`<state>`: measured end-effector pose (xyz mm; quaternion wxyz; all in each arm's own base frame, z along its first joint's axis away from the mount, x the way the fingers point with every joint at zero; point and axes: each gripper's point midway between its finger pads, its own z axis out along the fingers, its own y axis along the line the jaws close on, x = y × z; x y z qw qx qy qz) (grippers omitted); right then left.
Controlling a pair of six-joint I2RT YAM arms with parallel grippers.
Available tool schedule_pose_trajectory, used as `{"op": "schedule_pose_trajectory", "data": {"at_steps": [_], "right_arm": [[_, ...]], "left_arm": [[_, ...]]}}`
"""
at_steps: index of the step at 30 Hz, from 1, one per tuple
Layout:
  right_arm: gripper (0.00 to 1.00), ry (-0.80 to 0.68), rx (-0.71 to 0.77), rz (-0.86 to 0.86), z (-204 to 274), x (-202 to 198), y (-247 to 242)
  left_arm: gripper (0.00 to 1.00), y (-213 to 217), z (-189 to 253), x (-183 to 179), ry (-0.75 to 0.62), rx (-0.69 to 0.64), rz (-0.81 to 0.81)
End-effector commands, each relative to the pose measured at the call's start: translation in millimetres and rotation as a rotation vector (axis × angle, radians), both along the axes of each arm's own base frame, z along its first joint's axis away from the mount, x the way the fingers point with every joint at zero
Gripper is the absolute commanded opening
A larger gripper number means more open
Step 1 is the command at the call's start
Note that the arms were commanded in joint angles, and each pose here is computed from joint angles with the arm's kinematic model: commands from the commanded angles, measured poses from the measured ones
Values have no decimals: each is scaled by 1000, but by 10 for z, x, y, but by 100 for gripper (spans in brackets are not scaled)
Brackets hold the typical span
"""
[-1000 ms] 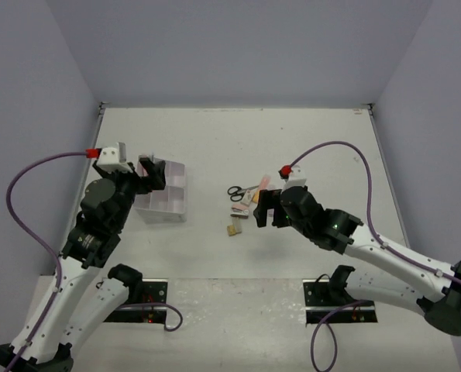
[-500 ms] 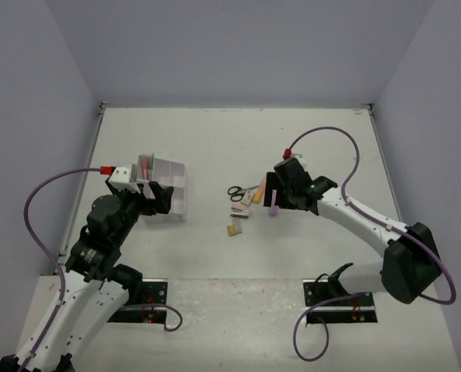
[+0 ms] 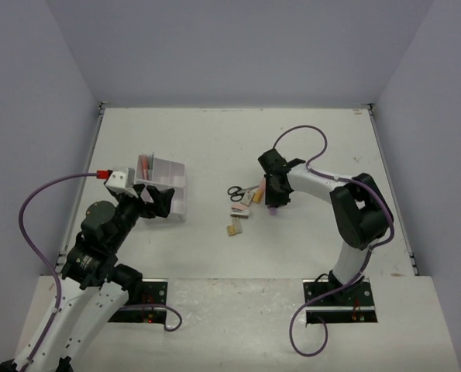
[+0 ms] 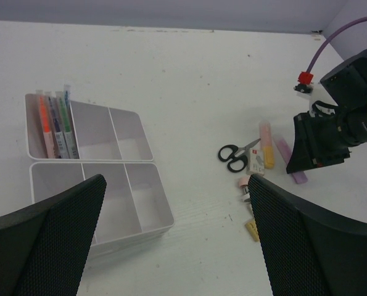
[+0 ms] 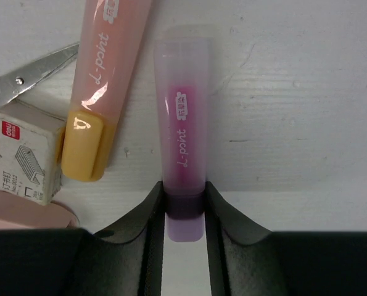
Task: Sort the stationery into containers
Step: Pick up the pen from the center of the board.
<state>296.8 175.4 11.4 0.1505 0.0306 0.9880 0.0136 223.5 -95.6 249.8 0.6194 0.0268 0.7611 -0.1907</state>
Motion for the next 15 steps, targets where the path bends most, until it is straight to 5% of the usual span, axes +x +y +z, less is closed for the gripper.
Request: {"op": "schedule_pose_trajectory", "data": {"at_steps": [1, 3, 11, 15], "right_arm": [[10, 12, 8, -4, -36, -39, -14], [1, 1, 8, -4, 0, -73, -42], [0, -275, 97, 46, 852, -263, 103], [0, -508, 317, 303, 1559, -611, 771]], "left_arm": [[100, -48, 56, -9, -23, 6, -31], [100, -46, 55, -6, -23, 6, -29], [100, -80, 161, -6, -24, -32, -34], [100, -500, 381, -176, 32, -327, -204]]}}
